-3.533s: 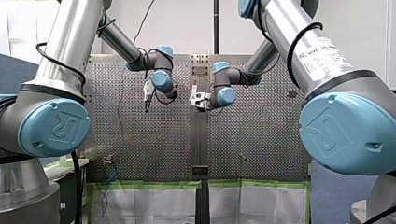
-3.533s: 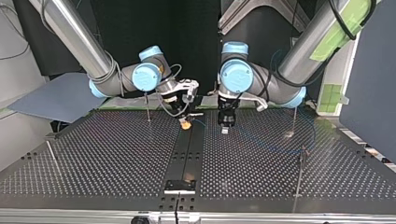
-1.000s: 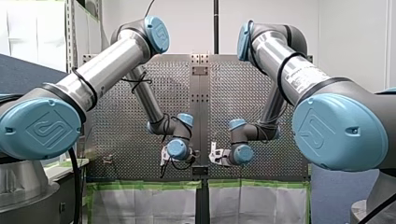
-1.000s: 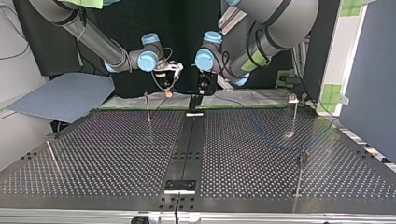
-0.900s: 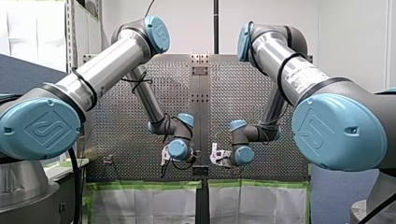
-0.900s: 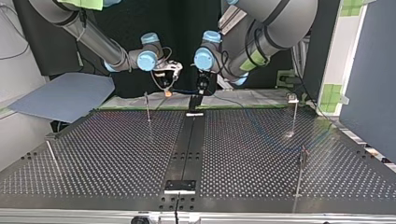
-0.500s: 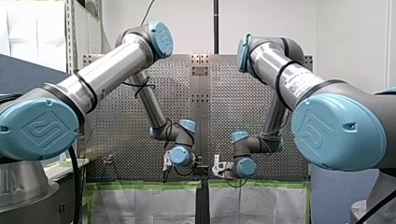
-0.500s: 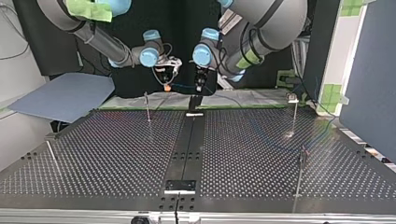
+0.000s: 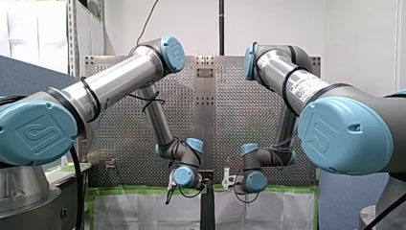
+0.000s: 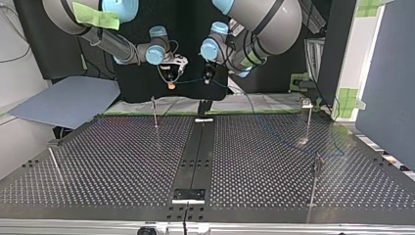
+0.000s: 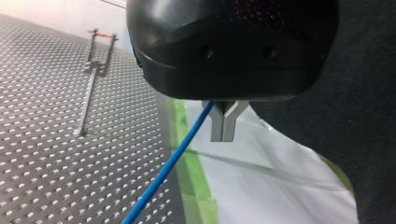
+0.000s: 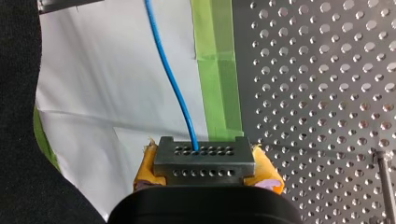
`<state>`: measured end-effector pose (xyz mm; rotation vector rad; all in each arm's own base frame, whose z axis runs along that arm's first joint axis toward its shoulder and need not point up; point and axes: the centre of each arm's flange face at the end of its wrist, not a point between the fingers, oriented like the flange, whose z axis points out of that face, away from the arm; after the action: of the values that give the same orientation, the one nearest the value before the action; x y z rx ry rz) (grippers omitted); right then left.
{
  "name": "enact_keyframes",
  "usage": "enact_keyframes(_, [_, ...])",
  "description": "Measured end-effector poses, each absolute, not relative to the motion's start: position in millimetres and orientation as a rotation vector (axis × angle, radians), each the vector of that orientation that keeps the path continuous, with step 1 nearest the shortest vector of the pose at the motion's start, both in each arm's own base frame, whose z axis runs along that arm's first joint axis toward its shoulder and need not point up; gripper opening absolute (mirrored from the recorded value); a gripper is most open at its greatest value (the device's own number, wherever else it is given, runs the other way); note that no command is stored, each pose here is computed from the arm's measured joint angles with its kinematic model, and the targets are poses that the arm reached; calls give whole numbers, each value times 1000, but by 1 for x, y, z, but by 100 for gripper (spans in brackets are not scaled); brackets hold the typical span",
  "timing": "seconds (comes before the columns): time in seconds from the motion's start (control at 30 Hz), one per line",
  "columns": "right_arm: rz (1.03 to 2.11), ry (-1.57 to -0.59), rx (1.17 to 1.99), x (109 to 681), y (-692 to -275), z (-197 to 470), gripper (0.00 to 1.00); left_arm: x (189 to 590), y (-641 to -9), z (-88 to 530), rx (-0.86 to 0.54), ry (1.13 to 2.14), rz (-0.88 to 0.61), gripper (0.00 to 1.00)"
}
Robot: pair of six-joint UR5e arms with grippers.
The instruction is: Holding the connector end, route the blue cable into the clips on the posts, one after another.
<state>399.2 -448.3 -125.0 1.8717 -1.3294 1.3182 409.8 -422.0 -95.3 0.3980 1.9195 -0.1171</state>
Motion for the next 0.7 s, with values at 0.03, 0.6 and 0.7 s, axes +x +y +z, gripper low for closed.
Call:
enact_keyframes(0.03, [1315,-1332,1870,397,-448,-126,0,408,-423,-98,401,1919,-117,0])
enact_keyframes(0.6, [1298,-1373,1821,361,-448,-133,0,389,-444,-101,419,1880,-160,0])
enact_keyframes(0.7, [1309,-1376,1810,352,-451,-130,0,385,-449,-101,419,1872,-176,0])
